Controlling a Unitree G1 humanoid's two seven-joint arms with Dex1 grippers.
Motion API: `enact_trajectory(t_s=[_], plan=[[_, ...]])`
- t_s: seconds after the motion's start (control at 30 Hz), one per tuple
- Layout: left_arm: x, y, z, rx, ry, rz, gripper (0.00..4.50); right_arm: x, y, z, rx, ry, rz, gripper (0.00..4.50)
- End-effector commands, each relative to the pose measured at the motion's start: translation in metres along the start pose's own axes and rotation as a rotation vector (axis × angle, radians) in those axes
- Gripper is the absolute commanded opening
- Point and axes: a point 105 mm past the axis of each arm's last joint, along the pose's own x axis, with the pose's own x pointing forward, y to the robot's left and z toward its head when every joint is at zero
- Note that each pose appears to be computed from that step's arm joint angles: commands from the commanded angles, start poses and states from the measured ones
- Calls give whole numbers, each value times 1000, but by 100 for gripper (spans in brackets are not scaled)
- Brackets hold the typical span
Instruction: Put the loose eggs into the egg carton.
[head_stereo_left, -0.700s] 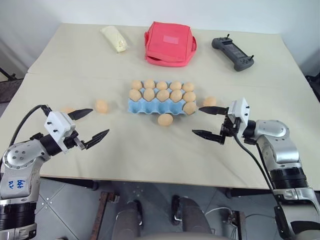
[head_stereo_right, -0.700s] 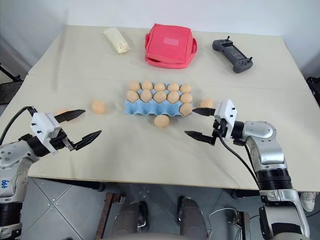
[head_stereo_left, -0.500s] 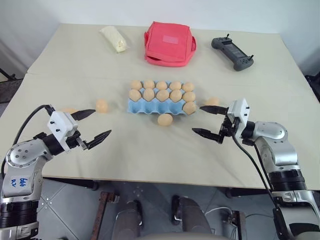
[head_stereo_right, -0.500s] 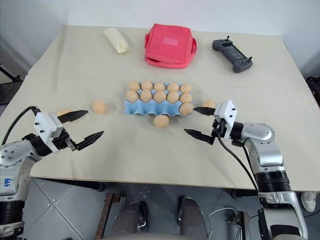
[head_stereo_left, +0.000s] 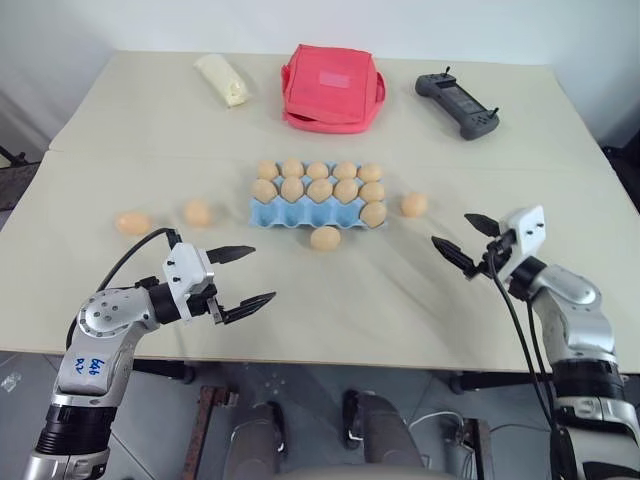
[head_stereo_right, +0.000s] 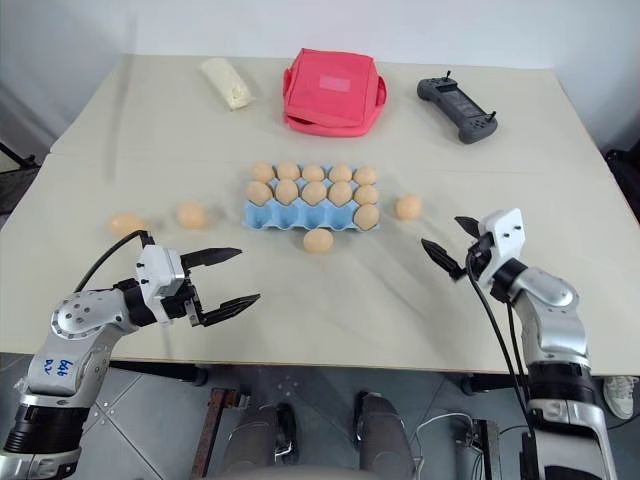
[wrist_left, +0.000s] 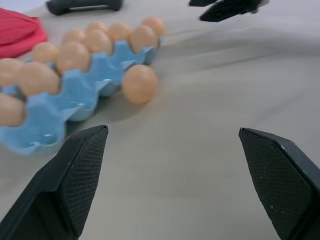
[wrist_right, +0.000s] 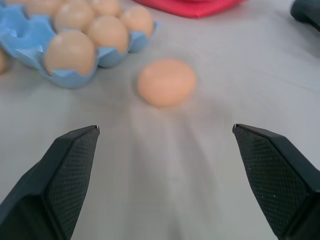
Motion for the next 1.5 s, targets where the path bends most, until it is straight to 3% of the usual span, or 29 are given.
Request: enact_trajectory(t_s=[0.03, 0.3, 0.53, 0.63, 0.77, 0.93, 1.1, 1.27, 1.43, 1.5], plan=[[1, 1, 14, 17, -45, -9, 447, 18, -2, 15, -18, -7, 14, 450], [0, 6, 20, 17, -63, 25, 447, 73, -2, 18, -22, 52, 35, 450], [-5, 5, 18, 11, -55, 53, 447, 93, 0, 10, -12, 103, 35, 450], [-7, 5, 19, 19, -51, 67, 450, 95, 3, 8, -12, 107, 55, 391], [-9, 7, 18, 20, -49, 85, 450, 94, 0, 15, -15, 74, 64, 260], [-14, 13, 19, 8, -60, 128, 450, 93, 1, 46, -36, -30, 121, 260], [-22, 21, 13, -20, -51, 174, 450, 103, 44, 67, -47, -90, 305, 260], [-30, 27, 0, -52, -20, 218, 450, 113, 88, 67, -52, -76, 404, 260], [-33, 26, -3, -62, -13, 230, 450, 118, 104, 58, -58, -43, 437, 260], [-33, 26, -4, -64, -12, 235, 450, 118, 109, 54, -77, -31, 450, 318]])
